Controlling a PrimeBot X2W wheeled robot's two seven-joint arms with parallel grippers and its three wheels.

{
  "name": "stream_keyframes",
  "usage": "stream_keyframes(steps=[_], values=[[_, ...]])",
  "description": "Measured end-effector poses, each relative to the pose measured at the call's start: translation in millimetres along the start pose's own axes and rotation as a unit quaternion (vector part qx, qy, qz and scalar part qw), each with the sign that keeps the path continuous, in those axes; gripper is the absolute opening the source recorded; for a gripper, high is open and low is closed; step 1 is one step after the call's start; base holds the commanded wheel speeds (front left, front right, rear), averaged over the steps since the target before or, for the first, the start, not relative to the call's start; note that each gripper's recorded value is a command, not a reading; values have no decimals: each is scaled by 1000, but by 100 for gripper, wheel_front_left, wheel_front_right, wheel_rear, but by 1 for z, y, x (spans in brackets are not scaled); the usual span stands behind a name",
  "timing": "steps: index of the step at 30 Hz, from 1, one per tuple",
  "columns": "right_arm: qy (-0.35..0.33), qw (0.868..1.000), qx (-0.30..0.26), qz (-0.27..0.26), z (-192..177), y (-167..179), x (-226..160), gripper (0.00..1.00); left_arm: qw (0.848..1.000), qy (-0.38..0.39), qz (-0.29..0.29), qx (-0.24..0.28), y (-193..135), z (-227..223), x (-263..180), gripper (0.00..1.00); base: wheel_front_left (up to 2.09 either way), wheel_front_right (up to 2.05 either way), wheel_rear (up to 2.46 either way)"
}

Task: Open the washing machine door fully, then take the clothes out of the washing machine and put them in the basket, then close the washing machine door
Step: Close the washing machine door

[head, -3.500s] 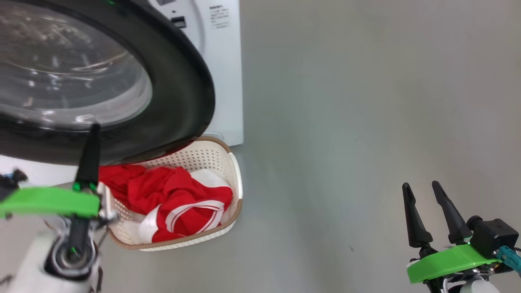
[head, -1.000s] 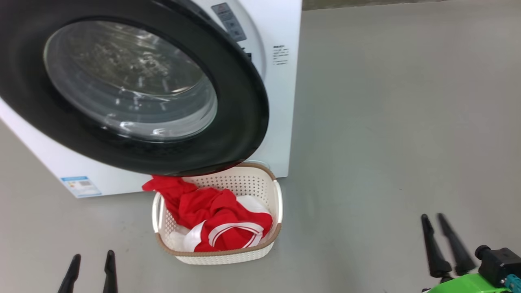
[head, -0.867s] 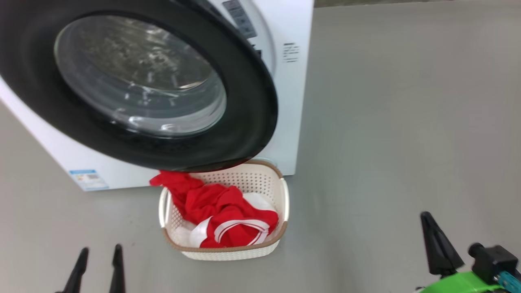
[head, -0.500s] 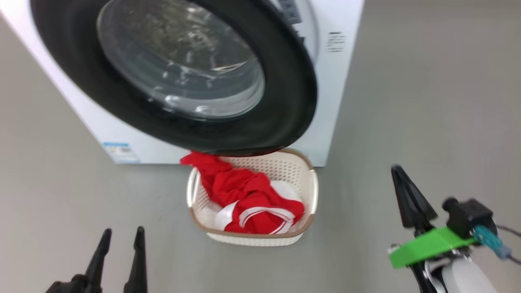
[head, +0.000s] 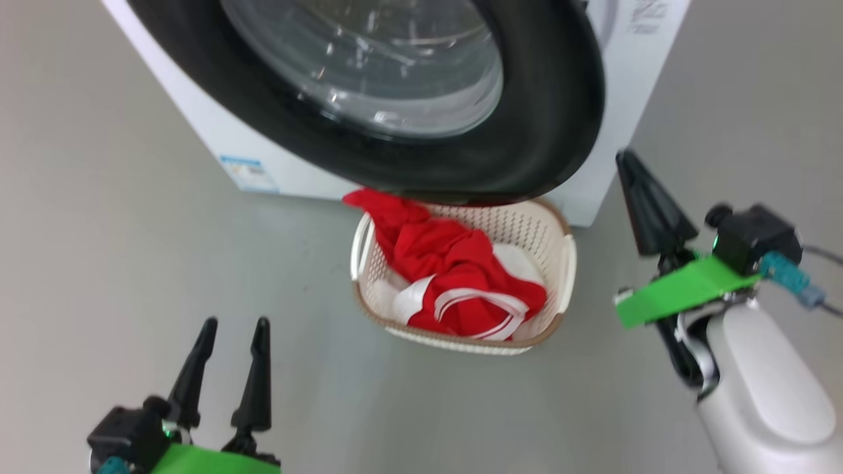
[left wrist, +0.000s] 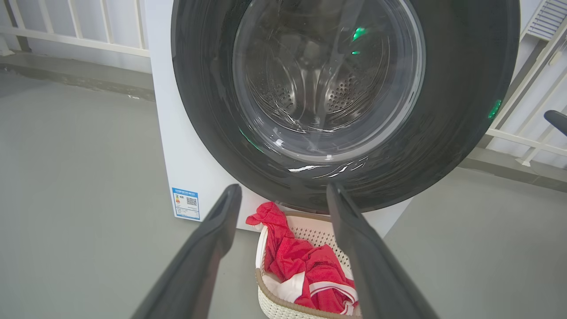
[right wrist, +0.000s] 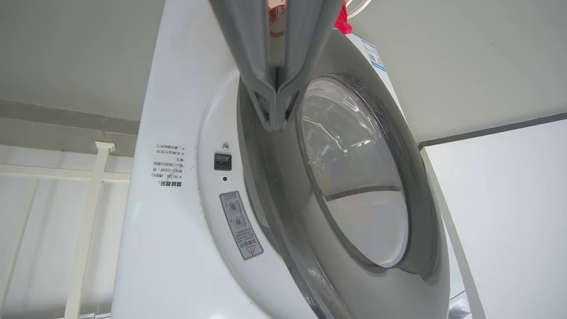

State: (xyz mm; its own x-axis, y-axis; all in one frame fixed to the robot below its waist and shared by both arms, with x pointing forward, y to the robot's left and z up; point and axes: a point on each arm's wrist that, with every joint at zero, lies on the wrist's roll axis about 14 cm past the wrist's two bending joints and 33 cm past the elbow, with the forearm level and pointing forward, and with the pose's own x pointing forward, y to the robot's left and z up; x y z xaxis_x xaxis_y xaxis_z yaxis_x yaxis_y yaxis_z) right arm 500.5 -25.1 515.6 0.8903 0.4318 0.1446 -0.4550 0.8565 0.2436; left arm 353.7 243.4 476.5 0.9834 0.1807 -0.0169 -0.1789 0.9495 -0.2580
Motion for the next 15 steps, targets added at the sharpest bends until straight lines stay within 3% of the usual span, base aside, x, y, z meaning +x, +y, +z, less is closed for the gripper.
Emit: stream_keyframes(steps=[15], values=[[2,999,12,40,-31,5,69,0,1000,16,14,-8,5,-12,25,100,0,0,0]])
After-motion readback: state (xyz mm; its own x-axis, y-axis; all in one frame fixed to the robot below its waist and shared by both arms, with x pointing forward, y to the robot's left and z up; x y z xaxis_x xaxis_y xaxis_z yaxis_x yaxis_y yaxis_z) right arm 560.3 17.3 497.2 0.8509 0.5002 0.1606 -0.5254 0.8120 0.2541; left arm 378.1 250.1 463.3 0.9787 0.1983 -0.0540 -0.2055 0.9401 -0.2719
